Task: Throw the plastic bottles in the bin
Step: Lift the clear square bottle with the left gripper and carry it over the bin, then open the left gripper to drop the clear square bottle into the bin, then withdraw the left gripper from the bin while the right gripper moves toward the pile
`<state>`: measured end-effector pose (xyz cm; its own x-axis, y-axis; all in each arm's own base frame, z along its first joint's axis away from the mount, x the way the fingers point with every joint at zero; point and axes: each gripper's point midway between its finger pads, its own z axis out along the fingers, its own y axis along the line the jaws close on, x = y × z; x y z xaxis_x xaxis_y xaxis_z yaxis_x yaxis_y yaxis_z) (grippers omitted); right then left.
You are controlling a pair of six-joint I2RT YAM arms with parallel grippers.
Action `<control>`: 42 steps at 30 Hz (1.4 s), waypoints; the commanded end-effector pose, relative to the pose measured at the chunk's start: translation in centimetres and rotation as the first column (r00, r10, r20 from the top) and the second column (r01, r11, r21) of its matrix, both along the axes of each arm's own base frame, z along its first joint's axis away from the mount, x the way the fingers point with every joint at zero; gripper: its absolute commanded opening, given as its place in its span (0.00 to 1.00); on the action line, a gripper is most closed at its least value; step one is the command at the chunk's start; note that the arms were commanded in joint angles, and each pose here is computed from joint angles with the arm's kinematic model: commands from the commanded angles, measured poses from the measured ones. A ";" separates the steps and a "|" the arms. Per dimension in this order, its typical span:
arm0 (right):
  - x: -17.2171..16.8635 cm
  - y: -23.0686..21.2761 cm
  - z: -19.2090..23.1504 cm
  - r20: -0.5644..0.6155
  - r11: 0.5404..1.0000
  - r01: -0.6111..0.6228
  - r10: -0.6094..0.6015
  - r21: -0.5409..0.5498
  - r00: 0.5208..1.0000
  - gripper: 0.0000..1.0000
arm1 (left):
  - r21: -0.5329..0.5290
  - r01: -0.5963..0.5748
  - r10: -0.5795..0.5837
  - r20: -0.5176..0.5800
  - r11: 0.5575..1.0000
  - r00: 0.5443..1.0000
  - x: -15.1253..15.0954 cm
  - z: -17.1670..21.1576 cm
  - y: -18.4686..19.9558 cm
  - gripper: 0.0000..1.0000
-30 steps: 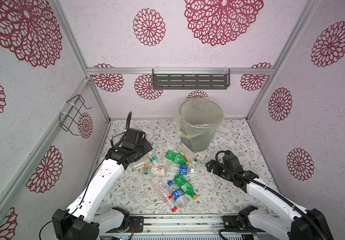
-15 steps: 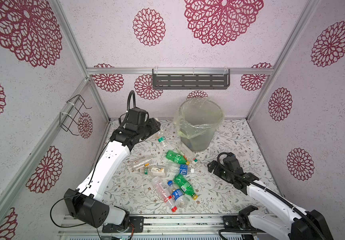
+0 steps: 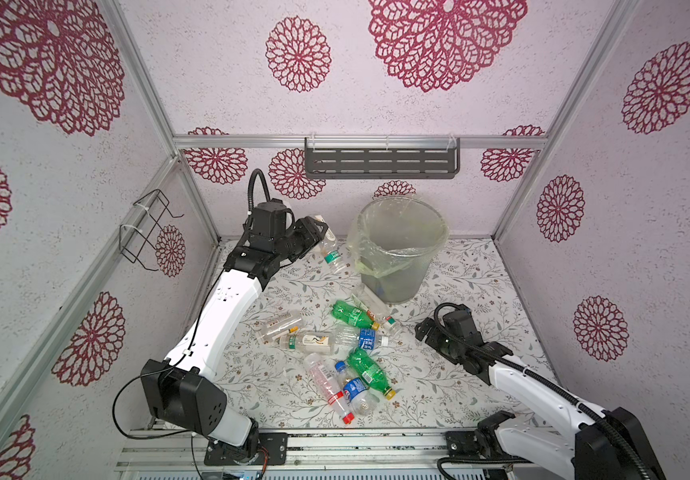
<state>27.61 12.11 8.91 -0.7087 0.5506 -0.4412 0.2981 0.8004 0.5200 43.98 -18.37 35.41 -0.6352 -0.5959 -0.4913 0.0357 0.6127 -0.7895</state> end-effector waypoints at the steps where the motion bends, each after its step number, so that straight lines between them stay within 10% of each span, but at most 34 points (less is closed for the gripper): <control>1: 1.3 -0.1 1.8 0.046 0.999 0.003 -0.002 -0.033 0.999 0.99 | -0.103 0.025 -0.014 0.109 0.994 0.994 0.9 2.7 -1.2 0.53; 18: 2.2 0.8 3.3 0.065 0.994 -0.081 0.086 -0.077 0.994 0.99 | -0.160 0.046 -0.022 0.153 0.986 0.988 6.9 6.0 -8.9 0.55; 23: 1.9 0.7 3.9 0.076 0.995 -0.076 0.081 -0.062 0.994 0.99 | -0.246 0.197 -0.169 0.133 0.949 0.977 10.4 6.3 -15.5 0.97; 33: 1.2 0.1 4.2 0.103 0.996 -0.058 0.064 -0.062 0.993 0.99 | -0.216 0.252 -0.161 0.367 0.943 0.916 2.2 17.1 -12.0 0.97; 42: 1.0 0.3 3.2 0.079 0.997 -0.060 0.063 -0.042 0.995 0.99 | -0.134 0.186 -0.125 0.369 0.973 0.921 -1.6 17.3 -6.6 0.97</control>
